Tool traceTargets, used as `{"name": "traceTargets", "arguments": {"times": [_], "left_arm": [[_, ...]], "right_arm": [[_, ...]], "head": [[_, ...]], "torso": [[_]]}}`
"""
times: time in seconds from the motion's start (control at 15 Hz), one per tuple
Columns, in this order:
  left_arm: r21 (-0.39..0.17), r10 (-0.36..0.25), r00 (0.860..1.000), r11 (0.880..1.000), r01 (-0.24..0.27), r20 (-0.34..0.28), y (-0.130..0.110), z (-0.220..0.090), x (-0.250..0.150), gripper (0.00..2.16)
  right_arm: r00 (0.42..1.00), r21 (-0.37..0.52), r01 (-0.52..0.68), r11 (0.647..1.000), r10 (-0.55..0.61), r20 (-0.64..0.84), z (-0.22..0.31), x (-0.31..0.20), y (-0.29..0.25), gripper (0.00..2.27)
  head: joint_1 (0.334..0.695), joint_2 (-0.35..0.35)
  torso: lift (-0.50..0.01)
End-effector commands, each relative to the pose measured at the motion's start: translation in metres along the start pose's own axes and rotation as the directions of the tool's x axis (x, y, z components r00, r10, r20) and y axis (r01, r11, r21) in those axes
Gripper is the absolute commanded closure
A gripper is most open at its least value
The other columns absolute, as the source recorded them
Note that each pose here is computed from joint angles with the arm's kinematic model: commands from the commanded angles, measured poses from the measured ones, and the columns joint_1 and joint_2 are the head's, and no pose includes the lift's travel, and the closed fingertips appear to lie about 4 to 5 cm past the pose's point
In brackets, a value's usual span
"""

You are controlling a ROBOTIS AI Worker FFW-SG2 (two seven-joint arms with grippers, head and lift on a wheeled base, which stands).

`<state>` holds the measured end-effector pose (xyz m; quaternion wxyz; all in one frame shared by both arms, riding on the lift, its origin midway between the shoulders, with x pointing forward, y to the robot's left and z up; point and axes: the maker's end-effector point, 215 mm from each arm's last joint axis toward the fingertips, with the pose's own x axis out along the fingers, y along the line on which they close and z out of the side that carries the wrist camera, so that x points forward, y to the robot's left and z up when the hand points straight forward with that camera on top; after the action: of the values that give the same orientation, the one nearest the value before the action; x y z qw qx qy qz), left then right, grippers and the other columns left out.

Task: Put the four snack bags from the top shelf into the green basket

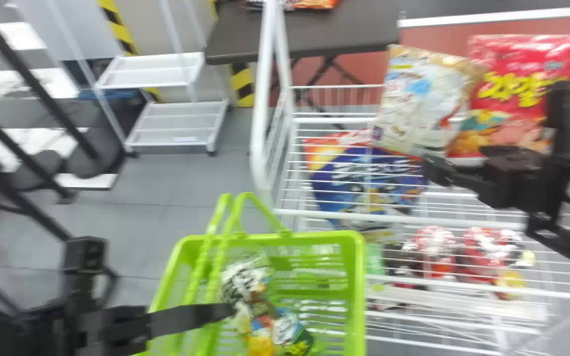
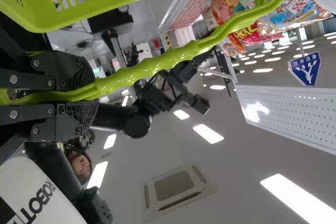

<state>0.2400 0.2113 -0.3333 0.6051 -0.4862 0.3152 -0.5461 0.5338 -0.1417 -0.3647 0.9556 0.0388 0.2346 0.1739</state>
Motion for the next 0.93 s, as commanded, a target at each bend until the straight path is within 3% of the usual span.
{"name": "traceTargets", "arguments": {"times": [0.0, 0.2, 0.4, 0.47, 0.53, 0.67, 0.73, 0.87], "left_arm": [[-0.002, -0.009, 1.000, 1.000, 0.009, 0.004, -0.002, -0.001, -0.001, 2.15], [-0.006, -0.008, 1.000, 1.000, 0.008, 0.004, -0.002, -0.003, -0.002, 2.15], [-0.007, -0.006, 1.000, 1.000, 0.006, 0.003, -0.001, -0.004, -0.003, 2.15], [-0.007, -0.006, 1.000, 1.000, 0.006, 0.002, -0.002, -0.004, -0.003, 2.15], [-0.008, -0.007, 1.000, 1.000, 0.007, 0.001, -0.002, -0.005, -0.003, 2.15], [-0.010, -0.005, 1.000, 1.000, 0.005, -0.002, -0.001, -0.005, -0.003, 2.15], [-0.010, -0.005, 1.000, 1.000, 0.005, -0.002, -0.001, -0.005, -0.003, 2.15], [-0.012, -0.003, 1.000, 1.000, 0.003, -0.001, -0.002, -0.006, -0.005, 2.15]], "right_arm": [[0.997, -0.027, 0.025, 0.999, -0.023, 0.080, 0.020, 0.036, -0.021, 0.05], [0.997, -0.030, 0.005, 1.000, -0.002, 0.077, 0.016, 0.073, -0.022, 0.09], [0.999, -0.034, -0.042, 0.999, 0.043, 0.032, 0.000, 0.096, -0.009, 0.33], [0.996, -0.037, -0.085, 0.996, 0.087, 0.029, -0.001, 0.099, 0.002, 0.57], [0.993, -0.038, -0.113, 0.993, 0.114, 0.026, -0.002, 0.101, 0.008, 0.94], [0.991, -0.021, -0.136, 0.990, 0.137, 0.011, -0.009, 0.100, 0.014, 2.14], [0.990, -0.022, -0.138, 0.990, 0.138, 0.012, -0.010, 0.099, 0.014, 2.25], [0.990, -0.024, -0.136, 0.990, 0.137, 0.039, -0.009, 0.094, 0.014, 2.25]], "head": [[0.695, 0.104], [0.695, 0.089], [0.695, 0.103], [0.695, 0.110], [0.695, 0.120], [0.695, 0.151], [0.695, 0.155], [0.695, 0.158]], "torso": [[0.000], [0.000], [0.000], [0.000], [0.000], [0.000], [0.000], [0.000]]}}
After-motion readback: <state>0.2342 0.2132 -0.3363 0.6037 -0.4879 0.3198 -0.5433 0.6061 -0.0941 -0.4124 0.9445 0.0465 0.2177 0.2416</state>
